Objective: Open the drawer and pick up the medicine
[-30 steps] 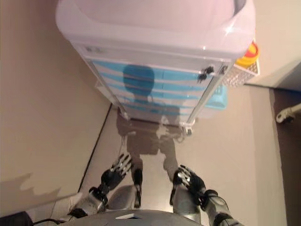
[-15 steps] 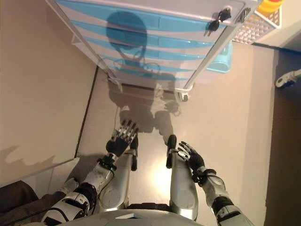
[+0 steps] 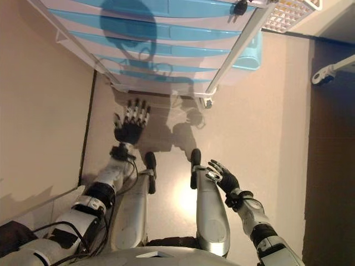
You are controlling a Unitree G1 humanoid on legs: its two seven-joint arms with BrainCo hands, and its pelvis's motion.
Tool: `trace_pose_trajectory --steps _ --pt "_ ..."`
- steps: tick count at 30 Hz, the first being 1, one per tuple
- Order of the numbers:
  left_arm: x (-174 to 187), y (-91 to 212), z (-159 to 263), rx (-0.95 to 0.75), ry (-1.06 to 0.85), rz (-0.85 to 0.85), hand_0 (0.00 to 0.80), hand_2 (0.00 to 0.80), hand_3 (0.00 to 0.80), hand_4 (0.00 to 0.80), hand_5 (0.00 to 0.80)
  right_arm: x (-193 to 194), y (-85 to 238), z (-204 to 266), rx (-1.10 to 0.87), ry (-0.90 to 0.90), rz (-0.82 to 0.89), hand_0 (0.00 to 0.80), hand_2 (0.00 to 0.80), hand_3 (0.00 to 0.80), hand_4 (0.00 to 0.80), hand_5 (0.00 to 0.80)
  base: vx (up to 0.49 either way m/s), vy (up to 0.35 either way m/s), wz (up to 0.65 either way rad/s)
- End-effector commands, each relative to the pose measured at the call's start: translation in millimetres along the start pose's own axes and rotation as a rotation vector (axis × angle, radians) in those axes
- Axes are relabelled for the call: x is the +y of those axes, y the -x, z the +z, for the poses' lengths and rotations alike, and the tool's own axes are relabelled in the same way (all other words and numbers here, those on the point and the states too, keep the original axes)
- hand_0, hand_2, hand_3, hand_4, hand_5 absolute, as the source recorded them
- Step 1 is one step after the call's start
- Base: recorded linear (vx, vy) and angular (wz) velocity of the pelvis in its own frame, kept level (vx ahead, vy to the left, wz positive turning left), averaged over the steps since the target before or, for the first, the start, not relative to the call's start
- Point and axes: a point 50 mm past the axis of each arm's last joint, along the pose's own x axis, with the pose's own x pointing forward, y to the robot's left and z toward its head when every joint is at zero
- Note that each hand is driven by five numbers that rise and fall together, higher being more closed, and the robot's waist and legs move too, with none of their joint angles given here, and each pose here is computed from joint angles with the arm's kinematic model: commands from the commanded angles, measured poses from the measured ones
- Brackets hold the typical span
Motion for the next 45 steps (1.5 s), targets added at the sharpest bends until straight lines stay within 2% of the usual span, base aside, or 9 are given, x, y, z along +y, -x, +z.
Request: trace_pose_trajectory --steps 1,5,12,30,39,45 --pt "-27.7 -23.3 9.5 -0.052 0.050 -0.097 0.000 0.000 0.000 0.000 0.000 -1.3 22.0 -34.2 0.136 -0.002 0.017 0.000 0.000 0.000 0.000 0.000 0.015 -0.007 -0.07" --pt "-57.8 -54.0 29.5 -0.092 0.005 -0.141 0.000 0.000 0.000 0.000 0.000 0.0 24.2 -37.8 0.146 0.004 0.031 0.000 0.000 0.000 0.000 0.000 0.010 -0.010 -0.04" --pt "-97.5 -83.6 41.4 -0.116 -0.065 -0.190 0.000 0.000 0.000 0.000 0.000 2.8 26.2 -42.3 0.146 0.001 0.047 0.000 0.000 0.000 0.000 0.000 -0.001 -0.015 -0.02" --pt "-167.7 -118.2 51.1 -0.141 -0.162 -0.295 0.000 0.000 0.000 0.000 0.000 4.2 27.6 -45.9 0.141 -0.017 0.064 0.000 0.000 0.000 0.000 0.000 -0.001 -0.005 0.01" --pt "-169.3 -119.2 45.0 -0.104 -0.212 -0.289 0.000 0.000 0.000 0.000 0.000 4.8 26.2 -46.2 0.145 -0.017 0.071 0.000 0.000 0.000 0.000 0.000 -0.001 -0.004 0.00" --pt "-146.9 -113.8 38.6 -0.037 -0.235 -0.230 0.000 0.000 0.000 0.000 0.000 4.5 24.6 -45.2 0.148 -0.026 0.070 0.000 0.000 0.000 0.000 0.000 0.000 0.000 0.00"
